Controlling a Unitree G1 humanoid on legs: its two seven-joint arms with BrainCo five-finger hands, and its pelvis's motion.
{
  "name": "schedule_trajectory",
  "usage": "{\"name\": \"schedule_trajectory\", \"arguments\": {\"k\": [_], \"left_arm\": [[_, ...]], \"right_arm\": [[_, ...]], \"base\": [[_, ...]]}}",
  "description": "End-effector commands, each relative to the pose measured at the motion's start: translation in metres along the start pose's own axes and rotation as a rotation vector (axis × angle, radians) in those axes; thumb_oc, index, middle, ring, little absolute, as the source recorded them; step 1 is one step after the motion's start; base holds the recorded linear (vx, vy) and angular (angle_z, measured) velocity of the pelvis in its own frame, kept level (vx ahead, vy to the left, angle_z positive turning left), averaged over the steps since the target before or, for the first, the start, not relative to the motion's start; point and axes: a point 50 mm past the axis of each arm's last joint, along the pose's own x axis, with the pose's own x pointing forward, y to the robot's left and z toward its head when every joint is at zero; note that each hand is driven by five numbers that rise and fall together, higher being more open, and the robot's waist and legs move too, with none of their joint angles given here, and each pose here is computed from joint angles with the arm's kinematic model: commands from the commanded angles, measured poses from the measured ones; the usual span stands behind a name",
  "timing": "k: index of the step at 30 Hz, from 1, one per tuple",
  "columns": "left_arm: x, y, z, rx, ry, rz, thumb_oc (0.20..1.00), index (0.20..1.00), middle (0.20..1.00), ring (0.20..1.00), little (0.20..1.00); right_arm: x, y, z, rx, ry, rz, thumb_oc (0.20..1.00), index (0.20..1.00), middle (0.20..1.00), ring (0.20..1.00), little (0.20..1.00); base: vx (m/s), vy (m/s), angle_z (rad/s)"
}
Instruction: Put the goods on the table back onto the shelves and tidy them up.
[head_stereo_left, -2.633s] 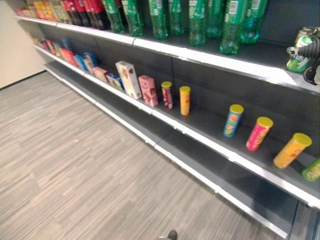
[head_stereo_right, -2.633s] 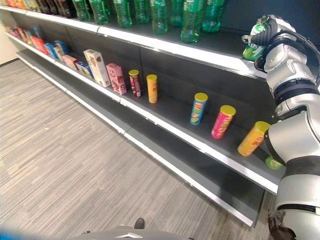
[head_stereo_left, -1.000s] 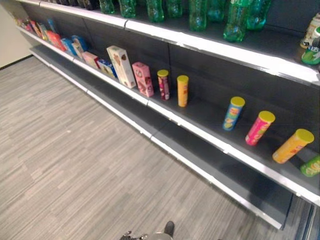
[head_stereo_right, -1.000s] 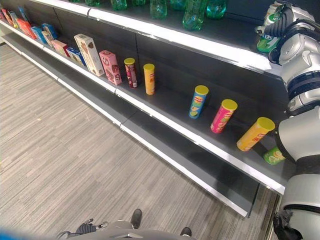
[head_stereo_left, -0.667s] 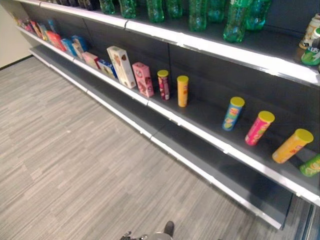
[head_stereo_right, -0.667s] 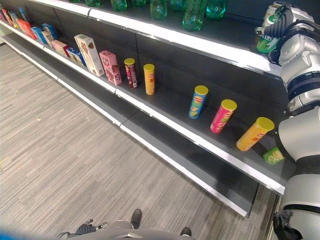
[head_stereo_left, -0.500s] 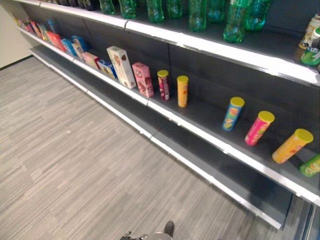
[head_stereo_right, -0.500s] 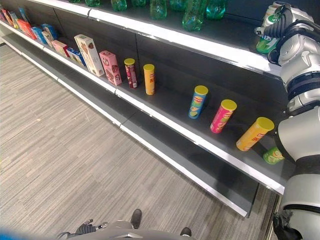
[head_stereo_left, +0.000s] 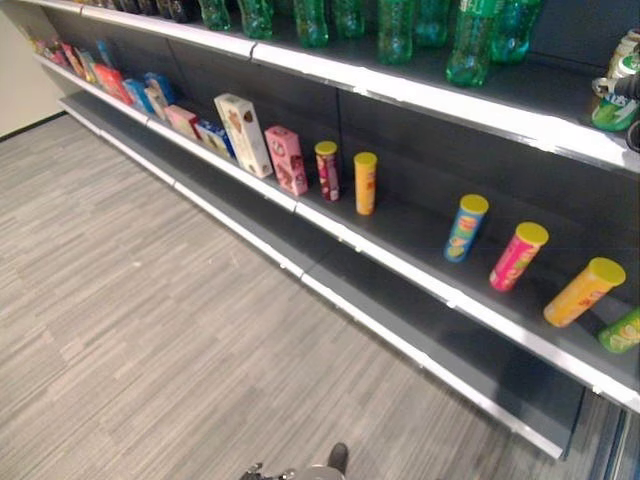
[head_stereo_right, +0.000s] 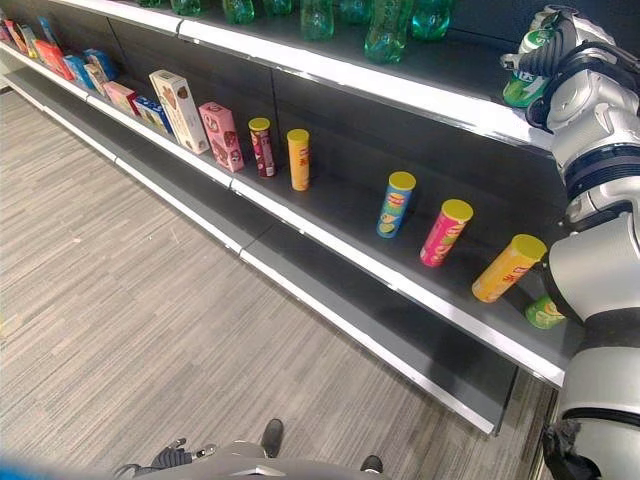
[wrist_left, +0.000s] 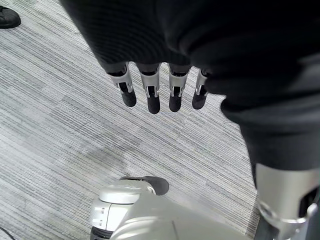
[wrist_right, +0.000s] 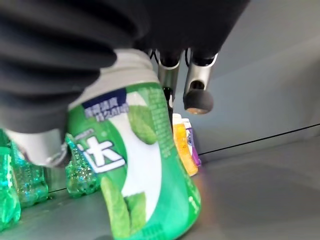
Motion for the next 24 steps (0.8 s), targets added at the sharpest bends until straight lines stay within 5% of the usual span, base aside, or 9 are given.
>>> {"name": "schedule_trajectory", "arguments": {"k": [1, 6, 7, 9, 24], "left_arm": [[0.004, 0.022, 0.011, 0.069, -0.032, 0.055, 1.0, 1.0, 1.0, 1.0, 1.0], [0.004, 0.021, 0.012, 0.069, -0.035, 0.054, 1.0, 1.0, 1.0, 1.0, 1.0], [0.004, 0.021, 0.012, 0.071, -0.034, 0.055, 1.0, 1.0, 1.0, 1.0, 1.0], [0.004, 0.021, 0.01, 0.074, -0.027, 0.056, 1.0, 1.0, 1.0, 1.0, 1.0], [0.005, 0.024, 0.015, 0.085, -0.033, 0.069, 1.0, 1.0, 1.0, 1.0, 1.0]], "right_arm": [[0.003, -0.017, 0.018, -0.035, -0.061, -0.054, 0.2, 0.2, 0.2, 0.2, 0.2], [0.003, -0.016, 0.016, -0.043, -0.05, -0.053, 0.2, 0.2, 0.2, 0.2, 0.2], [0.003, -0.016, 0.015, -0.037, -0.046, -0.055, 0.373, 0.373, 0.373, 0.373, 0.373], [0.003, -0.016, 0.013, -0.028, -0.039, -0.06, 1.0, 1.0, 1.0, 1.0, 1.0], [0.004, -0.031, 0.044, 0.004, -0.153, -0.128, 1.0, 1.0, 1.0, 1.0, 1.0]], "base": [[0.0, 0.0, 0.0], [0.0, 0.0, 0.0], [0.0, 0.0, 0.0], [0.0, 0.0, 0.0], [0.0, 0.0, 0.0]]}}
